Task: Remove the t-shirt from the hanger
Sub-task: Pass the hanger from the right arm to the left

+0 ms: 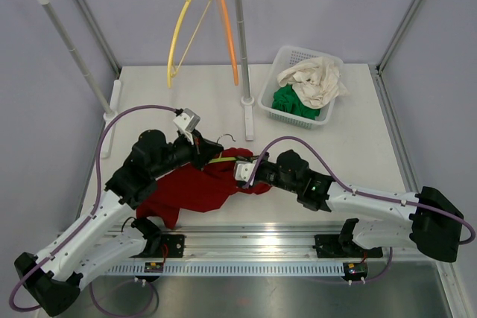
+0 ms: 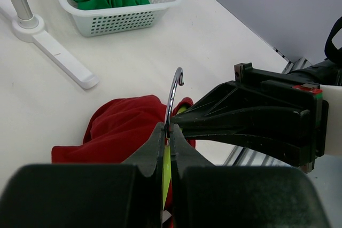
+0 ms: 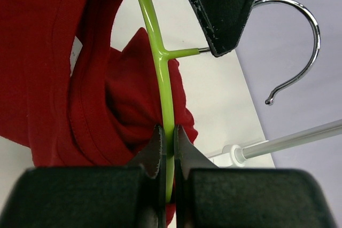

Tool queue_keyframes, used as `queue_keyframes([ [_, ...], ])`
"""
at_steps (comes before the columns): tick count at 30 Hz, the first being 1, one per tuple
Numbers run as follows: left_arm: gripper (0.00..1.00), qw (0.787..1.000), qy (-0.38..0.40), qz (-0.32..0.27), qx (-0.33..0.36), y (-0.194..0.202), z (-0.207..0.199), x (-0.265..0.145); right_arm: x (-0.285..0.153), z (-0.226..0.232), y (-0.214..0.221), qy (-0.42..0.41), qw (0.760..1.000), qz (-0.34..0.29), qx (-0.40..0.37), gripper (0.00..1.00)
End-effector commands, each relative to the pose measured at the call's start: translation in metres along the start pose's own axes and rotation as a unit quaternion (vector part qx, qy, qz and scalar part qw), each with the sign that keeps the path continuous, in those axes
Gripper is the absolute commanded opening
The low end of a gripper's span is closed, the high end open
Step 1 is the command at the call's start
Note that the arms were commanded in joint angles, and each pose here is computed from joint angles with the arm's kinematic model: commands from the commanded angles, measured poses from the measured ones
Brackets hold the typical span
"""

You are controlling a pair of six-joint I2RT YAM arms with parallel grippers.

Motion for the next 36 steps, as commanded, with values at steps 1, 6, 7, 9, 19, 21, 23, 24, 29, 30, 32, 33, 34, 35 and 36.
queue_keyframes([
  [1,0.00,0.999,-0.004,-0.037,0.029,-0.0189,0.0013,-0.0030,0.0041,-0.0150,-0.0375,0.023,0.998,-0.066,-0.002,0.00],
  [6,0.21,0.999,-0.004,-0.030,0.028,-0.0166,0.0024,-0.0002,0.0026,-0.0151,-0.0398,0.020,0.997,-0.069,-0.004,0.00],
  [7,0.25,0.999,-0.004,-0.031,0.028,-0.0169,0.0022,-0.0005,0.0020,-0.0150,-0.0405,0.019,0.997,-0.070,-0.004,0.00],
  [9,0.29,0.999,-0.004,-0.029,0.028,-0.0167,0.0022,-0.0004,0.0010,-0.0158,-0.0413,0.021,0.997,-0.071,-0.005,0.00],
  [19,0.38,0.999,-0.007,-0.021,0.026,-0.0156,0.0040,0.0032,0.0018,-0.0120,-0.0430,0.006,0.997,-0.073,-0.002,0.00],
  [21,0.36,0.999,-0.004,-0.022,0.027,-0.0162,0.0035,0.0034,0.0016,-0.0112,-0.0438,0.005,0.997,-0.075,-0.001,0.00],
  [23,0.29,0.999,0.002,-0.025,0.029,-0.0171,0.0023,0.0027,0.0018,-0.0094,-0.0438,0.000,0.997,-0.075,-0.002,0.00],
  [24,0.21,0.999,0.004,-0.026,0.029,-0.0169,0.0019,0.0027,0.0015,-0.0094,-0.0443,-0.001,0.997,-0.076,-0.001,0.00],
  [29,0.00,0.999,0.009,-0.028,0.032,-0.0169,0.0013,0.0031,0.0015,-0.0070,-0.0443,-0.010,0.997,-0.077,0.000,0.00],
  [30,0.00,0.999,0.004,-0.025,0.031,-0.0163,0.0022,0.0032,0.0025,-0.0067,-0.0437,-0.011,0.997,-0.076,0.000,0.00],
  [32,0.00,0.999,-0.009,-0.023,0.029,-0.0157,0.0045,0.0029,0.0044,-0.0072,-0.0439,-0.010,0.997,-0.074,0.001,0.00],
  [33,0.00,0.999,-0.010,-0.024,0.030,-0.0163,0.0044,0.0021,0.0047,-0.0074,-0.0437,-0.009,0.997,-0.073,0.002,0.00],
  [34,0.00,0.999,-0.010,-0.026,0.030,-0.0170,0.0041,0.0011,0.0059,-0.0063,-0.0423,-0.011,0.997,-0.070,0.001,0.00],
  [35,0.00,0.999,-0.009,-0.028,0.030,-0.0176,0.0036,0.0004,0.0063,-0.0068,-0.0422,-0.011,0.997,-0.070,0.001,0.00],
  [36,0.00,0.999,-0.010,-0.028,0.030,-0.0172,0.0035,-0.0003,0.0066,-0.0061,-0.0420,-0.012,0.998,-0.070,0.002,0.00],
])
Point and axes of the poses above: each gripper's point midway between its finger pads, its own x axis out along the fingers, its own z axis along the line the jaws close on, y = z × x, the point moved 8 cm from there along -x, back along the fingers, and after that the axes turned 15 degrees about x, right-handed, at the moved point
